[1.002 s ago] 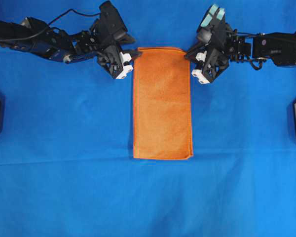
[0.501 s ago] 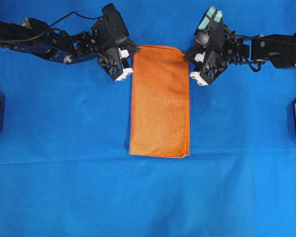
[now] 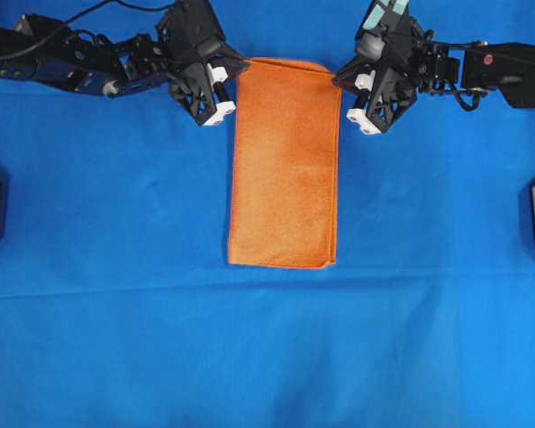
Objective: Fold the orange towel.
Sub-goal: 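Grasp the far corners and fold them toward the near end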
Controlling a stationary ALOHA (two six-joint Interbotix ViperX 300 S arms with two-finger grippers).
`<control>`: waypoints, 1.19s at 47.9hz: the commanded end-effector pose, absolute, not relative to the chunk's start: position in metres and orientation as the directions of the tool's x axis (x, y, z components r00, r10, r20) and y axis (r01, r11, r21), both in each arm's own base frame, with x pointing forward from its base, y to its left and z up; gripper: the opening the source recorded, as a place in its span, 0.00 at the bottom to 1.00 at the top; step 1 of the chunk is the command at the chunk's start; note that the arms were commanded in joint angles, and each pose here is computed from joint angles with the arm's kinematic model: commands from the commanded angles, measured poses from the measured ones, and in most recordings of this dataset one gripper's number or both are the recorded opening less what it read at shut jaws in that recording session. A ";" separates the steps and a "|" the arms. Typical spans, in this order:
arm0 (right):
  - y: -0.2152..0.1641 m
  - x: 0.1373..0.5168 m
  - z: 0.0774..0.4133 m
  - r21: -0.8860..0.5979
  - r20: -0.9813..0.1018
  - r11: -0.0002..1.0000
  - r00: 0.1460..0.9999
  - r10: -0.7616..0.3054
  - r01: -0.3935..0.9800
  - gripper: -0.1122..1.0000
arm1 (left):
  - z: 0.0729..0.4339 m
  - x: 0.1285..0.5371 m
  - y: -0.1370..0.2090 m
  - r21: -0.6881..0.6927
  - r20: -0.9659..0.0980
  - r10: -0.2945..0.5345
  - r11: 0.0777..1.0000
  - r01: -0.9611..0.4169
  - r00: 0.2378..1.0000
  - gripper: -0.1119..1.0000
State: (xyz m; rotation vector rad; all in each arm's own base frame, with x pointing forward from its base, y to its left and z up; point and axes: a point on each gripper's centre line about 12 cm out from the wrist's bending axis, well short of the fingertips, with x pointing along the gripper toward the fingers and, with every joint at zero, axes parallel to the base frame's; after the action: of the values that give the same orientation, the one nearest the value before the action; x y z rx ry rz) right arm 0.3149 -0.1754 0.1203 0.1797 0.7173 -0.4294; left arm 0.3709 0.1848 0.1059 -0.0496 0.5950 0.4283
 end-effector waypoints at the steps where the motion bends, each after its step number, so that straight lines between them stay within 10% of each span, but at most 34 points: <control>1: -0.180 0.319 0.137 0.002 -0.636 0.897 0.693 -0.340 0.442 0.14 | 0.125 0.374 0.188 0.072 -0.513 0.392 0.906 -0.416 0.764 0.14; 29: -0.114 0.310 0.194 -0.022 -0.595 0.937 0.749 -0.293 0.349 0.14 | 0.181 0.363 0.118 0.059 -0.525 0.265 0.959 -0.276 0.809 0.14; 57: -0.017 0.315 0.153 0.134 -0.705 0.967 0.707 -0.061 0.217 0.13 | 0.152 0.360 0.009 -0.057 -0.639 0.020 0.996 -0.073 0.769 0.14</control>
State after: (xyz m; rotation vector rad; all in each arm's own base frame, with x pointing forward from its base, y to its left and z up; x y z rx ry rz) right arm 0.3121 -0.0226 0.1581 0.2050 0.7556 -0.1669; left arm 0.3582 0.0172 0.1545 -0.0867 0.6867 0.0720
